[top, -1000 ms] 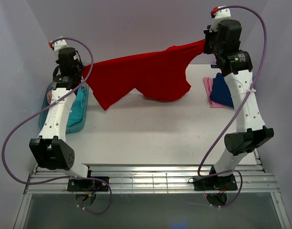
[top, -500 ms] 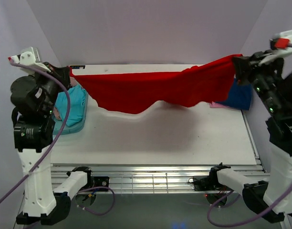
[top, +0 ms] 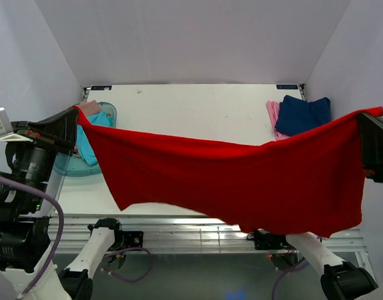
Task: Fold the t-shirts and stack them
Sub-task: Flatten out the tshirt
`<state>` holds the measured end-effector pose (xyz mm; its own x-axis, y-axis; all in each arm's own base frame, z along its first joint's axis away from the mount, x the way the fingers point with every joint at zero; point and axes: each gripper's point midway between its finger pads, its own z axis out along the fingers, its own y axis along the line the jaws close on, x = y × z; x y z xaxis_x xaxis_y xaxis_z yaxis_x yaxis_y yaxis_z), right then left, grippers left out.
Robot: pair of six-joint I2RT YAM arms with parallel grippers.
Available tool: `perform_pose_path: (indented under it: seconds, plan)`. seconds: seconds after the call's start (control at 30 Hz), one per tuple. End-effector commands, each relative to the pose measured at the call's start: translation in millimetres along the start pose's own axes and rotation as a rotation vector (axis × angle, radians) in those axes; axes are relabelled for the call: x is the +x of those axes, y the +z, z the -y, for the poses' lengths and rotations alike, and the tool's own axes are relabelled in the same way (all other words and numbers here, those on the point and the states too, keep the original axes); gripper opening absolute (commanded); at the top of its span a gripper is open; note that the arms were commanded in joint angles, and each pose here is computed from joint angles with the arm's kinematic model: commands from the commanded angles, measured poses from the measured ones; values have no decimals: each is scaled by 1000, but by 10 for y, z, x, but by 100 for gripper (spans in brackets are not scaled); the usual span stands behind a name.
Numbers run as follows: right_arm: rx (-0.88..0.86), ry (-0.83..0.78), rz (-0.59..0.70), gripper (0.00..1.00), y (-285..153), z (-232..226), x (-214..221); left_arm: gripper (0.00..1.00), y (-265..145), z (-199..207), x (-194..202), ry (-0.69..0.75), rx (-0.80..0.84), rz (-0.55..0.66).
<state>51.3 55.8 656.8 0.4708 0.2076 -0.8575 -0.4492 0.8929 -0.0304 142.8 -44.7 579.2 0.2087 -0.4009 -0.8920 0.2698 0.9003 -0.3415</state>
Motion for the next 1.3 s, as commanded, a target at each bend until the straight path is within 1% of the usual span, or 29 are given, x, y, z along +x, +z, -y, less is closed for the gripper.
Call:
perform_pose_path:
  seconds: [0.0, 0.03, 0.1, 0.13, 0.17, 0.2, 0.27, 0.3, 0.33, 0.37, 0.43, 0.47, 0.5, 0.53, 0.57, 0.6, 0.63, 0.67, 0.7, 0.73, 0.77, 0.83, 0.87, 1.03, 1.13, 1.17, 1.2, 1.23, 1.27]
  plan:
    - [70, 32, -186, 9, 542, 305, 873, 0, 298, -323, 415, -25, -112, -106]
    - [87, 20, -183, 9, 655, 380, 979, 0, 420, -483, 706, -27, -144, -154]
    - [114, -7, -250, 8, 839, 530, 1408, 0, 548, -710, 1072, -22, -191, -196]
    - [131, -3, -348, 8, 918, 629, 1923, 0, 648, -966, 1465, -17, -252, -240]
    - [132, -25, -346, 8, 1024, 687, 2077, 0, 704, -1095, 1691, -16, -280, -272]
    - [136, -14, -457, 8, 1087, 767, 2671, 0, 748, -1210, 1899, -14, -304, -302]
    - [139, -6, -520, 8, 1277, 877, 3256, 0, 863, -1526, 2541, -13, -362, -406]
    - [122, -28, -556, 8, 1324, 911, 3535, 0, 894, -1625, 2750, -18, -381, -441]
    - [117, -25, -612, 8, 1319, 949, 3891, 0, 983, -1709, 2880, -15, -392, -439]
    - [105, -25, -672, 8, 1435, 1015, 4353, 0, 976, -1926, 3321, -15, -447, -528]
    - [76, -12, -723, 8, 1556, 1045, 4816, 0, 1013, -2104, 3637, -62, -485, -595]
    - [67, 11, -805, 8, 1569, 1083, 5325, 0, 1124, -2170, 3631, -74, -518, -585]
    - [58, 18, -803, 8, 1664, 1103, 5501, 0, 1146, -2312, 3882, -64, -567, -631]
    - [56, 18, -792, 8, 1800, 1135, 5563, 0, 1253, -2426, 3910, -49, -596, -595]
    - [61, 32, -846, 8, 1771, 1165, 5923, 0, 1282, -2529, 4017, -28, -625, -614]
    - [96, 25, -841, 8, 1820, 1249, 6026, 4, 1385, -2674, 4257, -7, -659, -672]
    - [110, 13, -862, 8, 1826, 1301, 6152, 12, 1366, -2766, 4399, 13, -693, -735]
    - [135, -4, -902, 13, 1888, 1405, 6417, 23, 1374, -2909, 4475, 52, -758, -755]
    - [165, -21, -938, 24, 1896, 1507, 6577, 56, 1423, -3029, 4659, 75, -795, -796]
    - [189, -36, -1048, 38, 1738, 1567, 6792, 68, 1360, -3102, 4735, 93, -837, -832]
    - [210, -48, -1079, 41, 1833, 1664, 7029, 73, 1352, -3154, 4772, 105, -874, -836]
    - [235, -60, -1140, 44, 1753, 1724, 7209, 77, 1393, -3170, 4756, 116, -897, -819]
    - [231, -63, -1142, 45, 1754, 1728, 7250, 78, 1419, -3162, 4722, 118, -899, -801]
    - [234, -69, -1090, 51, 1882, 1729, 6985, 79, 1654, -3033, 4367, 129, -870, -708]
    - [263, -40, -1103, 51, 1892, 1719, 6832, 79, 1775, -2914, 4284, 121, -830, -686]
    - [284, -22, -1173, 50, 1740, 1692, 6830, 78, 1796, -2894, 4325, 115, -819, -696]
    - [305, 6, -1187, 49, 1709, 1665, 6780, 77, 1792, -2865, 4373, 103, -810, -715]
    - [311, 29, -1226, 46, 1573, 1604, 6807, 75, 1818, -2803, 4421, 87, -781, -733]
    - [315, 49, -1213, 44, 1551, 1544, 6638, 72, 1825, -2763, 4461, 84, -768, -744]
